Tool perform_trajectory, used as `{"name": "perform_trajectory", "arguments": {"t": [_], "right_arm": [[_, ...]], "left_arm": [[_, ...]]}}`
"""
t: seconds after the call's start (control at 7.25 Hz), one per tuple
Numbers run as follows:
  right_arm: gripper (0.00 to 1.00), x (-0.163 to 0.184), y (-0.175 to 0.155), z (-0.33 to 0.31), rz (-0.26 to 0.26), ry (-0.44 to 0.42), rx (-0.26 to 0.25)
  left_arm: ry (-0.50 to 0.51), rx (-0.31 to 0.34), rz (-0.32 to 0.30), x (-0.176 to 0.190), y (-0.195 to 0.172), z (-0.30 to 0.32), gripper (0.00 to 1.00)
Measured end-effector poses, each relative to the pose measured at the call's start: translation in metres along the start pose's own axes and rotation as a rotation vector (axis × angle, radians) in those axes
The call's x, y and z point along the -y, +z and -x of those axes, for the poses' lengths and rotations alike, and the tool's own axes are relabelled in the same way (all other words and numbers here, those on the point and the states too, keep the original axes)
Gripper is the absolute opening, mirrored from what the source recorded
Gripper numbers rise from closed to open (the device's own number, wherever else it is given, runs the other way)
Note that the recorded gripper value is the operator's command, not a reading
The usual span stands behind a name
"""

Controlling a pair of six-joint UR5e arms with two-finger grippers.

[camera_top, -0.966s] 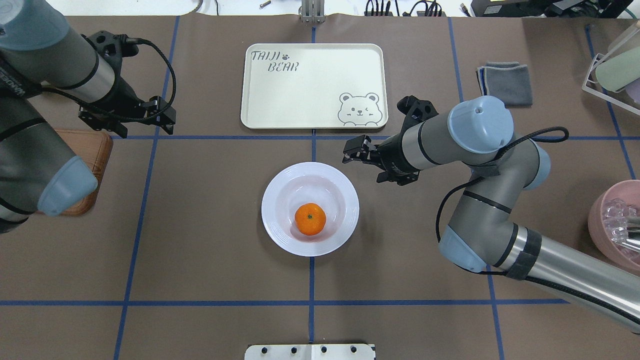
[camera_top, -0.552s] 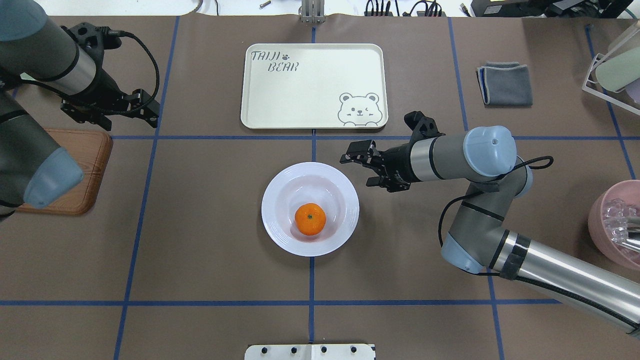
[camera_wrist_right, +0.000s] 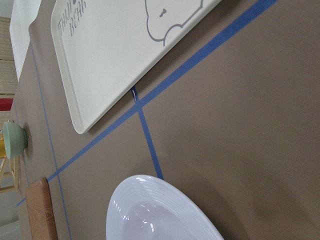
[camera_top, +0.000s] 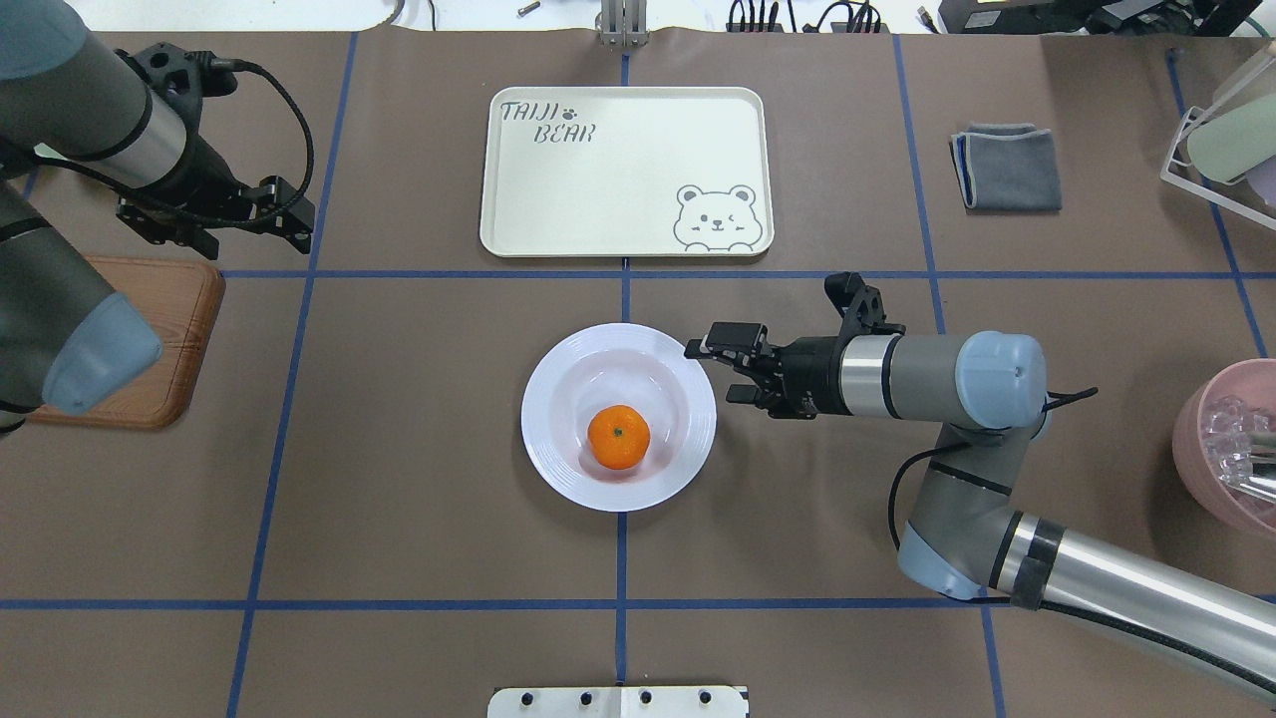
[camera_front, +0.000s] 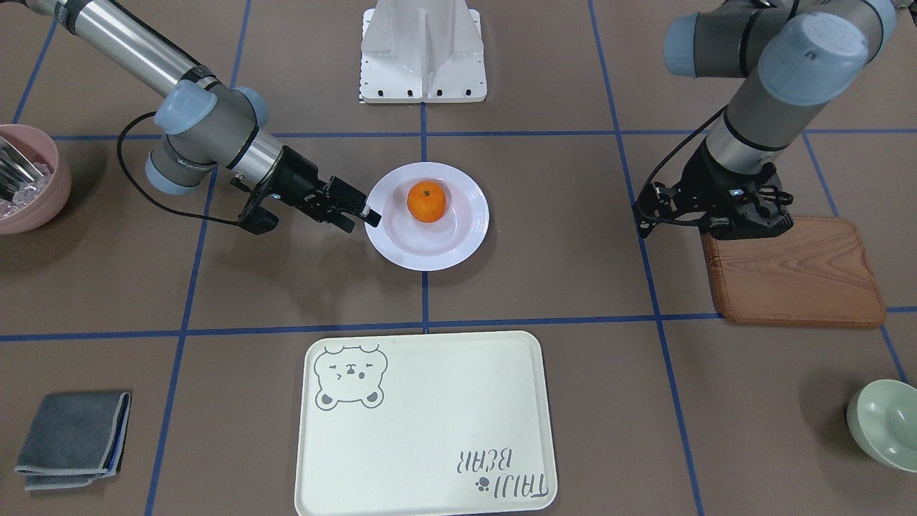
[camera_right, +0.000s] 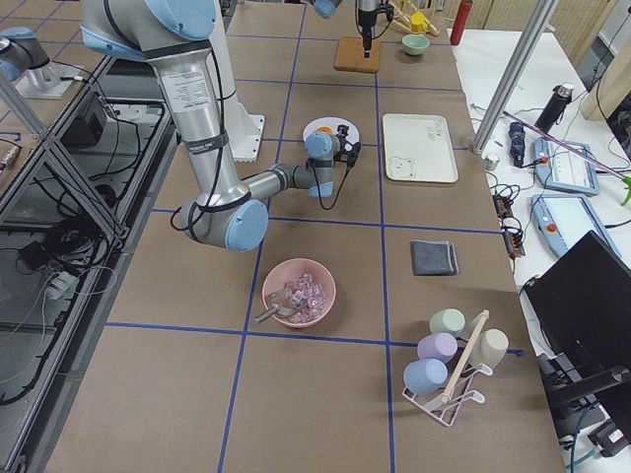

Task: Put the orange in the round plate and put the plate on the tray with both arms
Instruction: 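Grip the rim of the white plate nearest the right gripper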

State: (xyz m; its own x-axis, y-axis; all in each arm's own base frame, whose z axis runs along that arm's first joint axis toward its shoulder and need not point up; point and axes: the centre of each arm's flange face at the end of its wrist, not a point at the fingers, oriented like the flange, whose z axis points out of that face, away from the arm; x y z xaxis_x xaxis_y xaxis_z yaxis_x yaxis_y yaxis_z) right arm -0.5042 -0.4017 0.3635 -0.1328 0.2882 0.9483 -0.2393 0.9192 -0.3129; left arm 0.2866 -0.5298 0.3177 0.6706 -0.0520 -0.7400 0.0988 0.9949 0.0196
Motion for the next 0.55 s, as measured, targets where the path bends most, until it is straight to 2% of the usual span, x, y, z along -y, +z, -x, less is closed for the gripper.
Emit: {"name": "perform_trajectory", "arguments": {"t": [0.55], "right_arm": [[0.98, -0.026, 0.013, -0.009, 0.02, -0.004, 0.017]], "left_arm": [[-0.003, -0.008, 0.012, -0.003, -0.008, -0.004, 0.98]]}}
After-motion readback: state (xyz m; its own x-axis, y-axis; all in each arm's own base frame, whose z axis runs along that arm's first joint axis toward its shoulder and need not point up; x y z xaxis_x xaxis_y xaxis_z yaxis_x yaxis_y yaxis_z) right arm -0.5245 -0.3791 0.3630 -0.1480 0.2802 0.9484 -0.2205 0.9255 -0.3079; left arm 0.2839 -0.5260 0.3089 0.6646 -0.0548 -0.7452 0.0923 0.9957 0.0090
